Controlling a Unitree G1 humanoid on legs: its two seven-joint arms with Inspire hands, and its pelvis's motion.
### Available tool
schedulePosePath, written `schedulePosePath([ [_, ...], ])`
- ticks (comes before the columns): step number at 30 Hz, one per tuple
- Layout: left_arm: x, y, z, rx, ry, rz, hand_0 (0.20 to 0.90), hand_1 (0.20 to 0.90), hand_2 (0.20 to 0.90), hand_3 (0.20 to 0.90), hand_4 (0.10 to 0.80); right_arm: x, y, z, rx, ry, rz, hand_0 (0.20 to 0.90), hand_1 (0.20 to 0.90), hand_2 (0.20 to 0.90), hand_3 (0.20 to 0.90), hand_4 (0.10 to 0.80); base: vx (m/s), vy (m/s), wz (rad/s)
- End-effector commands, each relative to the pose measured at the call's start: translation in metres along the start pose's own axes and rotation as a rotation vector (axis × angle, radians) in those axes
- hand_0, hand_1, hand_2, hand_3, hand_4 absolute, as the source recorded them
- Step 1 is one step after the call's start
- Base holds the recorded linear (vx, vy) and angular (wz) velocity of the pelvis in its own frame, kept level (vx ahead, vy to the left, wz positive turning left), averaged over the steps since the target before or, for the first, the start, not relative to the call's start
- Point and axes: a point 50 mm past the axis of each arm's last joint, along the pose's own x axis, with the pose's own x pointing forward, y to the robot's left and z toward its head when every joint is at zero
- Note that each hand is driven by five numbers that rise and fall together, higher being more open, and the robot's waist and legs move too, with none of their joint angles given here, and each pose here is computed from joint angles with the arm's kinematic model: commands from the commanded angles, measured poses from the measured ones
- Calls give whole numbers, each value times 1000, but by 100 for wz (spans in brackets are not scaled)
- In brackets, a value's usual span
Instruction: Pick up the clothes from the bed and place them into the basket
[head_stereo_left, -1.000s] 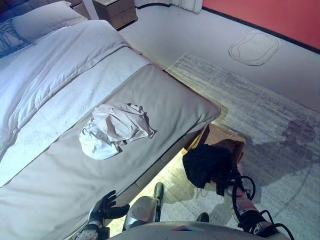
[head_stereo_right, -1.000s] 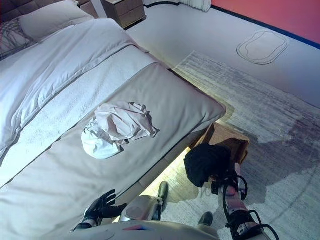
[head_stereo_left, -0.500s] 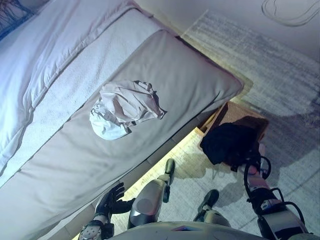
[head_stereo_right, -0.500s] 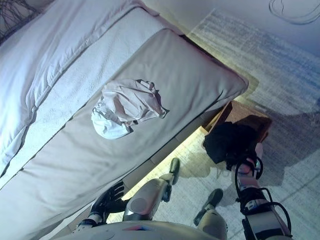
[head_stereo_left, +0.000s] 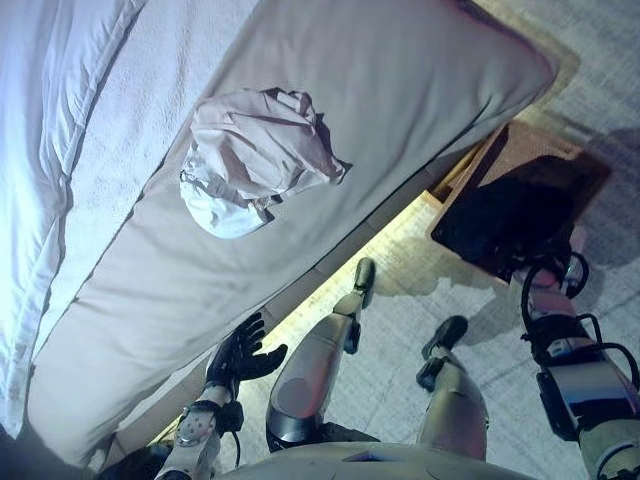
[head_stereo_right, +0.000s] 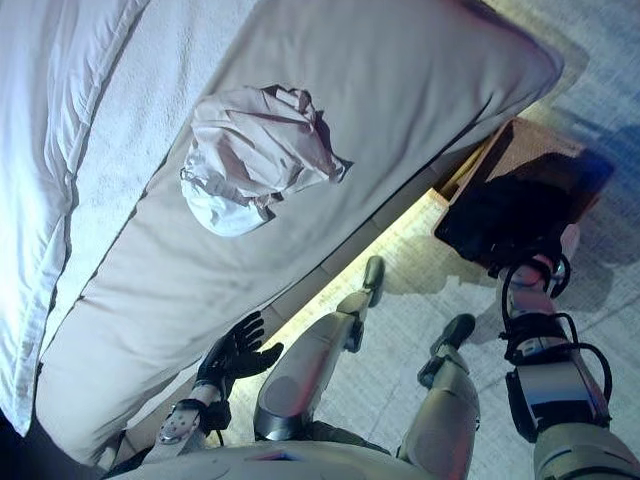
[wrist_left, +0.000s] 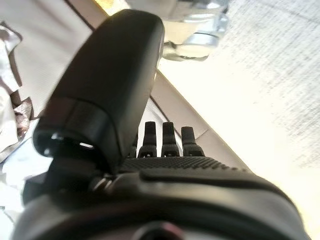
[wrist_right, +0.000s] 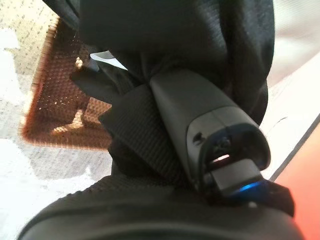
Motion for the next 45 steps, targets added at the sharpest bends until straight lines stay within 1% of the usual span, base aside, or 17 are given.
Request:
schedulePosePath([
  [1,-3,14,6,1,-39,45,900,900,900,900,800,24,-56,54,124,-133,-292,300,300,300,200,100,-29,-4,5],
  [3,-1,12,9,1,-50,34,900,900,900,900,800,27,-63,57,141,-128,-314,300,300,300,200,100,75,-32,5],
  [6,4,11,18,-10,-63,24,900,900,900,900,800,32,-70,73,117,-121,-326,300,300,300,200,100,-25,27,7],
  [8,6,9,22,-14,-73,9,900,900,900,900,800,35,-77,86,202,-95,-343,300,300,300,200,100,13,-15,1],
  [11,7,5,23,-24,-78,-6,900,900,900,900,800,37,-80,92,228,-78,-327,300,300,300,200,100,-2,22,-5],
  [12,7,4,23,-33,-81,-10,900,900,900,900,800,38,-82,96,218,-91,-328,629,629,629,584,484,-92,67,-5],
  [13,7,4,23,-37,-83,-13,900,900,900,900,800,38,-84,100,207,-102,-338,900,900,900,900,800,-11,32,-5],
  [19,8,7,28,-34,-93,-24,900,900,900,900,800,40,-92,114,179,-81,-337,900,900,900,900,800,3,-5,-5],
  [23,9,4,33,-43,-105,-51,900,900,900,900,800,41,-95,123,166,-101,-348,900,900,900,900,800,-86,27,0],
  [30,9,4,32,-56,-98,-65,900,900,900,900,800,41,-102,127,198,-102,-363,900,900,900,900,800,-11,1,0],
  [36,8,5,31,-80,-99,-60,900,900,900,900,800,41,-94,124,243,-119,-288,900,900,900,900,800,32,-16,-2],
  [39,8,7,34,-80,-110,-65,900,900,900,900,800,36,-79,124,269,-181,-226,900,900,900,900,800,-32,-21,-2],
  [41,9,7,35,-82,-115,-64,900,900,900,900,800,33,-75,126,278,-202,-218,900,900,900,900,800,-23,-6,0],
  [43,9,10,37,-97,-123,-43,900,900,900,900,800,20,-58,136,404,-341,-132,900,900,900,900,800,-63,-9,7],
  [45,7,13,34,-93,-113,-19,900,900,900,900,800,7,-45,143,429,-457,-58,900,900,900,900,800,-31,16,10],
])
